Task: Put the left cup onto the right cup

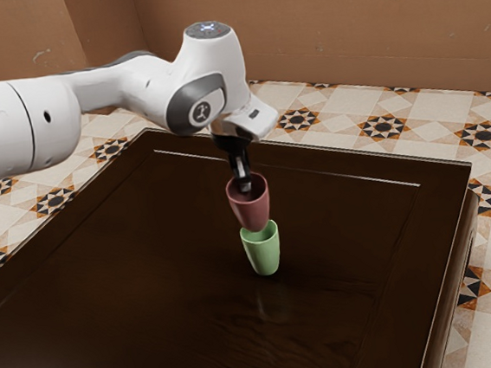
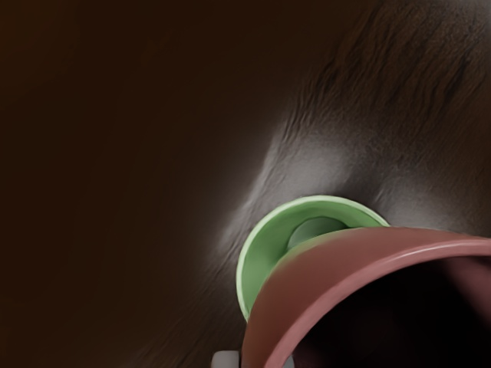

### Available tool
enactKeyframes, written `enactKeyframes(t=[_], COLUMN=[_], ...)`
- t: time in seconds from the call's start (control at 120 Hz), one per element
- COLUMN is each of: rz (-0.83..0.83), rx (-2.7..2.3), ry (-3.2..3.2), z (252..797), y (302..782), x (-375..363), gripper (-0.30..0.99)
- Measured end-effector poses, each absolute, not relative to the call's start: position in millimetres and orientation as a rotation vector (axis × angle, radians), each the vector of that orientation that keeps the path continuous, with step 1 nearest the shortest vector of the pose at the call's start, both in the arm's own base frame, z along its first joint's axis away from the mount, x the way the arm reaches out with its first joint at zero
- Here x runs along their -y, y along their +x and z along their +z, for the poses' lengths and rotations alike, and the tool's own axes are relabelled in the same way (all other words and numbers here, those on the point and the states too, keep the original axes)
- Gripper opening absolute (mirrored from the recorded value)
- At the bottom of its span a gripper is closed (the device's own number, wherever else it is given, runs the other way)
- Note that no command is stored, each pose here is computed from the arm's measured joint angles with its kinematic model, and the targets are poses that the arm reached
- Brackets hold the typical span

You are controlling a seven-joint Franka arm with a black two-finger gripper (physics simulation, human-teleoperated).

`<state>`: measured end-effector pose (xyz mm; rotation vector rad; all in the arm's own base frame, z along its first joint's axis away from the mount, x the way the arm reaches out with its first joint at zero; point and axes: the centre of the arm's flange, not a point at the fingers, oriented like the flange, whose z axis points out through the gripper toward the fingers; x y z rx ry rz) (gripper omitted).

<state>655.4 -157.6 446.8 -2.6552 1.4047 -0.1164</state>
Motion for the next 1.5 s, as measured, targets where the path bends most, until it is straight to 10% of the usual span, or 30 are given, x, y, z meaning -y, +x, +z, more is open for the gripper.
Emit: enactKeyframes(t=[1.183,1.5], rz=[-0.094,-0.102], rx=[-1.371,-1.354], ry=[-2.750,-2.785], z=[370,392], y=[688,682], x=[161,156], gripper=[-0.09,0.49])
